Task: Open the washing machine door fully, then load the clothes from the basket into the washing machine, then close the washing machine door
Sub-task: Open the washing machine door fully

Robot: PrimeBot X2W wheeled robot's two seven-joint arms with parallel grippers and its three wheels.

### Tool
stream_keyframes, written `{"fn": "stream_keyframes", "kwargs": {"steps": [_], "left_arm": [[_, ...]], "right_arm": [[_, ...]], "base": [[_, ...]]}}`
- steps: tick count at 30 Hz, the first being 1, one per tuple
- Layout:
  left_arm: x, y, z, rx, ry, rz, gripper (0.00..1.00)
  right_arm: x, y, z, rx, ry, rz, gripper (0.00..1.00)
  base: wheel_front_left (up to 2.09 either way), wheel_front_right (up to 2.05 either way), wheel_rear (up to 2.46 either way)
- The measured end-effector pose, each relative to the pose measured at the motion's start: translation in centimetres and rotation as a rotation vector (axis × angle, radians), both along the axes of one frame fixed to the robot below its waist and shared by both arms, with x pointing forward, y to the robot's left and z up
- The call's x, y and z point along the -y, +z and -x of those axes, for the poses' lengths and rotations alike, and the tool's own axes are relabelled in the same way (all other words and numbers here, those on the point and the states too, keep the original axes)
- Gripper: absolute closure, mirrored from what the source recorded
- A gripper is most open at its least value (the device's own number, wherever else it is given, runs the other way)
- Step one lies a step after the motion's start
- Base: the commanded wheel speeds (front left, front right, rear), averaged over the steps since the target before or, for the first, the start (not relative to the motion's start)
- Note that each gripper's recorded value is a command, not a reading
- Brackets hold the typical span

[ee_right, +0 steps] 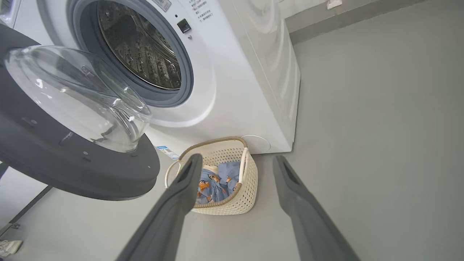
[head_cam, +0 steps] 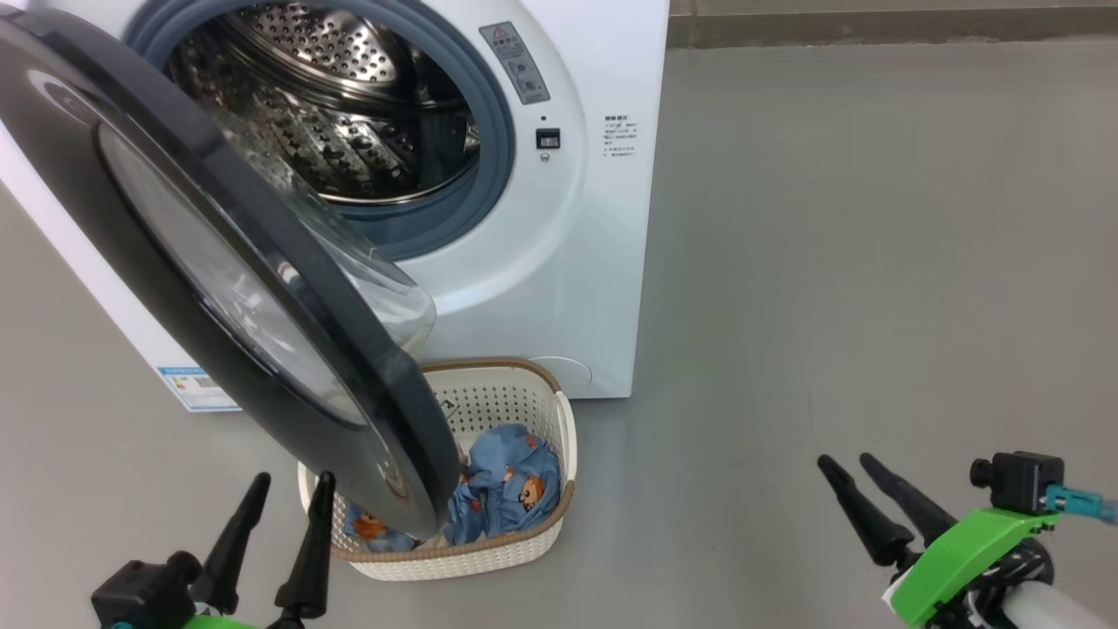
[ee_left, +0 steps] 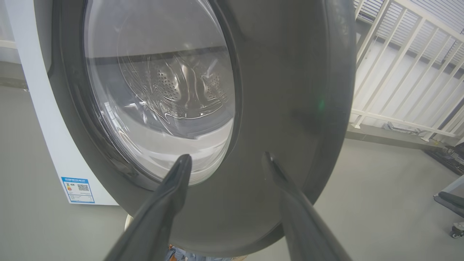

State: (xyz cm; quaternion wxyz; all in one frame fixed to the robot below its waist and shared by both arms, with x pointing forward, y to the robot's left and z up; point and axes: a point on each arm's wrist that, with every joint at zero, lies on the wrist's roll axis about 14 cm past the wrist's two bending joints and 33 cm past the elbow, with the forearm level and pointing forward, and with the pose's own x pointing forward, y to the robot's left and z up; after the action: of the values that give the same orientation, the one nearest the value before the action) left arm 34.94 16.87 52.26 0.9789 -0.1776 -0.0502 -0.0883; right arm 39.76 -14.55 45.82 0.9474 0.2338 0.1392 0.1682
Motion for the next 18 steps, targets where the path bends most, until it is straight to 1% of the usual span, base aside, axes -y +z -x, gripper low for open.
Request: {"fn": "stream_keyframes", "kwargs": {"steps": [6, 11, 18], "left_arm": [[-0.2, 0.0, -0.1, 0.0, 0.008, 0.002, 0.0], [-0.4, -0.4, 0.0, -0.011, 0.015, 0.005, 0.0], [-0.5, -0.5, -0.1, -0.015, 0.022, 0.007, 0.0]], "right_arm": [[2.3, 2.5, -1.7, 0.128, -0.078, 0.071, 0.0], [2.9, 2.5, -1.2, 0.171, -0.118, 0.115, 0.0], [3.6, 3.6, -1.5, 0.239, -0.159, 0.171, 0.0]], "base": [[0.0, 0.0, 0.0], [0.0, 0.0, 0.0], [0.0, 0.0, 0.0]]}}
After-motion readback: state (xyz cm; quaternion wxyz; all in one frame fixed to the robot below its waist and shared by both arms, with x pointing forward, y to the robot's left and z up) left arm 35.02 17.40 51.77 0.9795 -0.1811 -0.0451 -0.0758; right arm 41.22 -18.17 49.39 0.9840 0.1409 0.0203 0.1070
